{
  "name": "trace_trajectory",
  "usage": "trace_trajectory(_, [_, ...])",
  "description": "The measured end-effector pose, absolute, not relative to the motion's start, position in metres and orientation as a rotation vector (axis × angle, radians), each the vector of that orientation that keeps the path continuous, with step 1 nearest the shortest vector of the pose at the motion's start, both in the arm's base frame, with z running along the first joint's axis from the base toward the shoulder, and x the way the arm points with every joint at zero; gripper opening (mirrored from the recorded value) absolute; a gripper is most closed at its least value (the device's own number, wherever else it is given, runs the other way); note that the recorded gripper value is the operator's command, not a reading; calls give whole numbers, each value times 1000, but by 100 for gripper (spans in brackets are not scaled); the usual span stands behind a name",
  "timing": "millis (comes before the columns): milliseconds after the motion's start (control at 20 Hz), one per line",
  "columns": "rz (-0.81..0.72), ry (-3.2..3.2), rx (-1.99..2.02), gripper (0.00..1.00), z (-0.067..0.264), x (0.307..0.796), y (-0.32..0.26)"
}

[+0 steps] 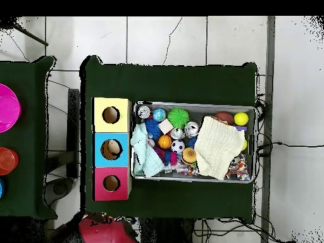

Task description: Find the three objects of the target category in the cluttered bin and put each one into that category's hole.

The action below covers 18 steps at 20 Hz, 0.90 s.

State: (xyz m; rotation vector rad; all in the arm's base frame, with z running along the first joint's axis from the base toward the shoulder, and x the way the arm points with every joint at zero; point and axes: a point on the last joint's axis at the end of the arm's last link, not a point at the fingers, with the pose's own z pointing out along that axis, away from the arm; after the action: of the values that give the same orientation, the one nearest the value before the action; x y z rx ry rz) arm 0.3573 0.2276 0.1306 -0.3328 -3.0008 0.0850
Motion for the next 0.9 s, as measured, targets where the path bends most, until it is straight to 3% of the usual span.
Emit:
trace_trajectory(400, [96,-2930,-606,0,74,379,142])
trace_trajectory(900, [114,-2894,-559,0,61,364,143])
